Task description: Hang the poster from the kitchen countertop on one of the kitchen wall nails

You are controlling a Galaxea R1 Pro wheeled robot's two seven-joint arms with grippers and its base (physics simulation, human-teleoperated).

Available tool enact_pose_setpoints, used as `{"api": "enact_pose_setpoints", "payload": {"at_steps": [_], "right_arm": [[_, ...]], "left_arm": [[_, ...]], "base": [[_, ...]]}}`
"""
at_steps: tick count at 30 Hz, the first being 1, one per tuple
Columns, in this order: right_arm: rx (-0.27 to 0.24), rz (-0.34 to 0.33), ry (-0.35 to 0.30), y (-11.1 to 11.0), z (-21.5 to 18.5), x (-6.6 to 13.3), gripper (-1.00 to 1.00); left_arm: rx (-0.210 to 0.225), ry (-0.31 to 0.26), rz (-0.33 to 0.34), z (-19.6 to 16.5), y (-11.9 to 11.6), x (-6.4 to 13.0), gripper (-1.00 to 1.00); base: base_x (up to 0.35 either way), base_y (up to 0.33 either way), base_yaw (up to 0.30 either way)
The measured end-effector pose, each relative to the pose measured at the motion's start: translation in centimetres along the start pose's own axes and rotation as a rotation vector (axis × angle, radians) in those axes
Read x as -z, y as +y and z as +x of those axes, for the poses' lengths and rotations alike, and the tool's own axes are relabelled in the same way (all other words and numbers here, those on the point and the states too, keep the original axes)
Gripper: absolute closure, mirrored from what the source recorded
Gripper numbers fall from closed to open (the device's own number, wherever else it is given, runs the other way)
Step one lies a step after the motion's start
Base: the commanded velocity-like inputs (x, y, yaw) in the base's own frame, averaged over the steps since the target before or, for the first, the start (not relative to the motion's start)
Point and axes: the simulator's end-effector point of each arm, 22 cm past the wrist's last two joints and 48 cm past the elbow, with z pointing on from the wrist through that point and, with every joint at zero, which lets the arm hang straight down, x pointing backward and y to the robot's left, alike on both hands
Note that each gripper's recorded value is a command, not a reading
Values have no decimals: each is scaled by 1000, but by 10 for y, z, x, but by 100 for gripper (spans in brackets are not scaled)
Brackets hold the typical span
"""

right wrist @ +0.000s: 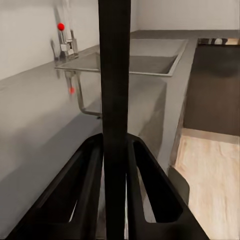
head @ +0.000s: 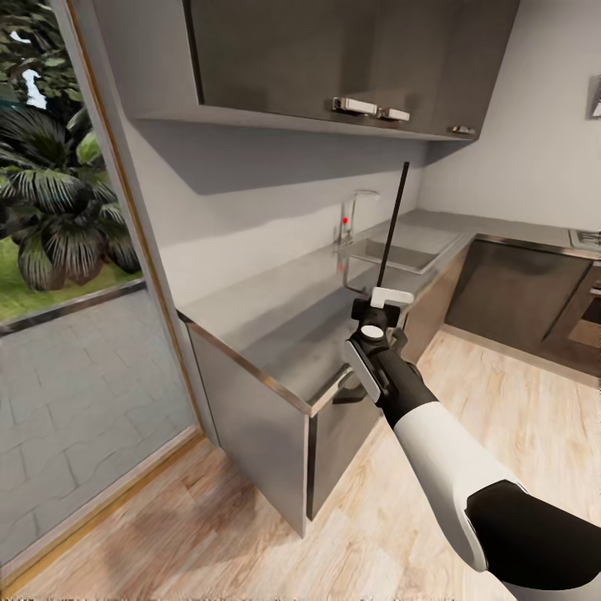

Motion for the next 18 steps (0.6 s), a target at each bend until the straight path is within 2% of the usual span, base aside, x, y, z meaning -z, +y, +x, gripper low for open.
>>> {"api": "enact_pose_setpoints", "payload": {"at_steps": [9, 18], "right_arm": [[0, 1, 0, -1, 0, 0, 100], [3, 3, 3, -2, 4, 0, 100]], "left_arm": [[0, 0, 0, 0, 0, 0, -100], [0, 0, 0, 0, 0, 0, -100]], "base": [[-82, -59, 0], [-202, -184, 0]]}}
